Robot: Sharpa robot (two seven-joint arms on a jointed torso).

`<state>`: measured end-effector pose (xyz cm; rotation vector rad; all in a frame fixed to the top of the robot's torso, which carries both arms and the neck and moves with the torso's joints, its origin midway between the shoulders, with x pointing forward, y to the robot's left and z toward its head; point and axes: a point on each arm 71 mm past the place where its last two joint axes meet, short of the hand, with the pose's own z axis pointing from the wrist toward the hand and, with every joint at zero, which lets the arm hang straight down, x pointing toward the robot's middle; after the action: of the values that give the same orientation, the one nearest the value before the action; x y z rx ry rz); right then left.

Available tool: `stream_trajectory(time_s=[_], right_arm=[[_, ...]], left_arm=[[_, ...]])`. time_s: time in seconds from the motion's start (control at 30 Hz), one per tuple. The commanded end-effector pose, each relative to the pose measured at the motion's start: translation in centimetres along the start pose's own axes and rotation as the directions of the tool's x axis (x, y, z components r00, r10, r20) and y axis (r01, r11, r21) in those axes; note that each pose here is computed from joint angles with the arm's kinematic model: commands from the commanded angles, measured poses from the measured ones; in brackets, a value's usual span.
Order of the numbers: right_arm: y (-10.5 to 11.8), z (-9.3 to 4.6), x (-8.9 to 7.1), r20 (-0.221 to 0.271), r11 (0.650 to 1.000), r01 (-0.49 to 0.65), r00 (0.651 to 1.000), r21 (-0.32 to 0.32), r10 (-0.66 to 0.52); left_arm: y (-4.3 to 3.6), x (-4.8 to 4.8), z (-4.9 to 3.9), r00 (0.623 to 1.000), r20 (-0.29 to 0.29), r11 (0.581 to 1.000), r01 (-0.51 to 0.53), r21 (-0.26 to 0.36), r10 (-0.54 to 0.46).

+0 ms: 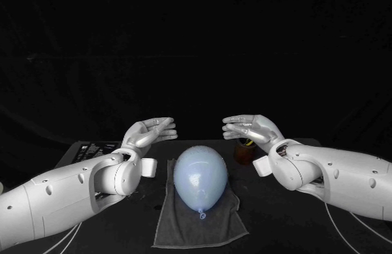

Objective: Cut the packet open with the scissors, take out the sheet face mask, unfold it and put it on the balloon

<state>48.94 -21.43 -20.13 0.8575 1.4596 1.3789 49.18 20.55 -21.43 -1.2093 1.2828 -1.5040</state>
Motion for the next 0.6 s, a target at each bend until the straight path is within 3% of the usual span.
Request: stream_trajectory(time_s=[0.03,0.33,0.6], right_arm=[[1.2,0.0,-0.3,-0.051,0.992,0.118,0.991,-0.048,-0.121],[3.8,-0.6,-3.0,-0.116,0.945,0.319,0.938,-0.072,-0.326],[6.3,-0.5,-7.3,-0.095,0.833,0.549,0.827,-0.074,-0.554]], left_arm=[[-0.62,0.85,-0.57,0.995,-0.09,0.999,0.036,0.017,-0.034],[-1.68,1.31,-2.16,0.99,-0.132,0.998,0.055,0.014,-0.053],[-3.49,1.72,-2.77,0.985,-0.165,0.997,0.064,0.035,-0.057]])
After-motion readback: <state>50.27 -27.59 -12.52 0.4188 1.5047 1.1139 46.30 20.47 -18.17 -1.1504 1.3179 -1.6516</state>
